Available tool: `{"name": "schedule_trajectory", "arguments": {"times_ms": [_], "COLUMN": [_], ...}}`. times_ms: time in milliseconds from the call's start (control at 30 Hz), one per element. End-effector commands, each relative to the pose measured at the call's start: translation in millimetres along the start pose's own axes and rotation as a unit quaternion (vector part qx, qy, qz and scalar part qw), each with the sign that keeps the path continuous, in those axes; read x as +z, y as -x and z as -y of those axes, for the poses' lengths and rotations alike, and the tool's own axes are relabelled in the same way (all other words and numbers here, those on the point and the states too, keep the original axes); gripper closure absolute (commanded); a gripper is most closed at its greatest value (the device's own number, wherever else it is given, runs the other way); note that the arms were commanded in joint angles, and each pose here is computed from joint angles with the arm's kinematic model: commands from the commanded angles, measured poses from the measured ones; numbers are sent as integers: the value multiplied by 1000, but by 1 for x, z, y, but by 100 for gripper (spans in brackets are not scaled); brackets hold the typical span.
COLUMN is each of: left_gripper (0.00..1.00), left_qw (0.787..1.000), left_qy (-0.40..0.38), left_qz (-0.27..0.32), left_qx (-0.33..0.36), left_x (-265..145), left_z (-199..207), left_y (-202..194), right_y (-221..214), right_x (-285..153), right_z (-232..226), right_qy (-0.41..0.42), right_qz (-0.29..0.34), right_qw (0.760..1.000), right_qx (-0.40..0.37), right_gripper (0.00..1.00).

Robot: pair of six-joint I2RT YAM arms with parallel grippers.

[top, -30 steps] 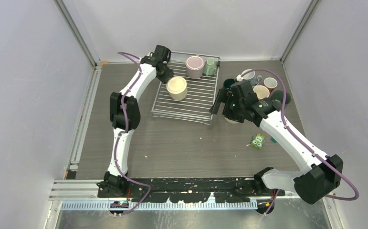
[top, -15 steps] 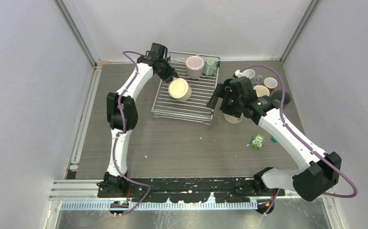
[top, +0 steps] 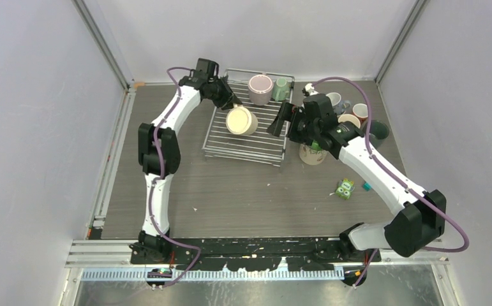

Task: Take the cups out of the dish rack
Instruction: Unload the cup from the dish rack.

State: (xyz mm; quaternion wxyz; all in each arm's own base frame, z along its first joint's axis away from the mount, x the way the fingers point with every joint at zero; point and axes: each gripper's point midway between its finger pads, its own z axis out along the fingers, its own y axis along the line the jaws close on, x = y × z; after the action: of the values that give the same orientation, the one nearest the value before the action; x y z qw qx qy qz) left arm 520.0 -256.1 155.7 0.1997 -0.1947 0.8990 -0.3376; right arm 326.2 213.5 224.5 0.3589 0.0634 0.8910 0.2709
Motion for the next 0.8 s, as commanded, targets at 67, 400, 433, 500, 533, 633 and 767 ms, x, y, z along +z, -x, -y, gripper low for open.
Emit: {"name": "schedule_trajectory", "arguments": {"times_ms": [67, 400, 433, 500, 533, 633, 767], "left_gripper": [100, 100, 100, 100, 100, 100, 100], "left_qw": [986, 965, 961, 956, 953, 946, 942], "left_qy": [-143, -225, -234, -249, -257, -275, -286], "left_qz": [31, 40, 40, 42, 45, 48, 48], "left_qx": [77, 131, 138, 147, 152, 161, 168], "left_x": [-51, -69, -71, -76, -78, -84, -86], "left_z": [64, 86, 88, 93, 95, 101, 103], "left_y": [13, 12, 11, 10, 10, 9, 8], "right_y": [27, 33, 34, 38, 39, 44, 50], "right_x": [1, 4, 3, 2, 1, -1, 2], "right_z": [-20, -18, -19, -21, -21, -22, -20], "right_qy": [41, 47, 50, 55, 56, 63, 74], "right_qz": [36, 44, 46, 51, 54, 58, 57], "right_qw": [998, 997, 997, 996, 995, 994, 994], "right_qx": [-24, -45, -49, -56, -58, -60, -54], "right_gripper": [0, 0, 0, 0, 0, 0, 0]}}
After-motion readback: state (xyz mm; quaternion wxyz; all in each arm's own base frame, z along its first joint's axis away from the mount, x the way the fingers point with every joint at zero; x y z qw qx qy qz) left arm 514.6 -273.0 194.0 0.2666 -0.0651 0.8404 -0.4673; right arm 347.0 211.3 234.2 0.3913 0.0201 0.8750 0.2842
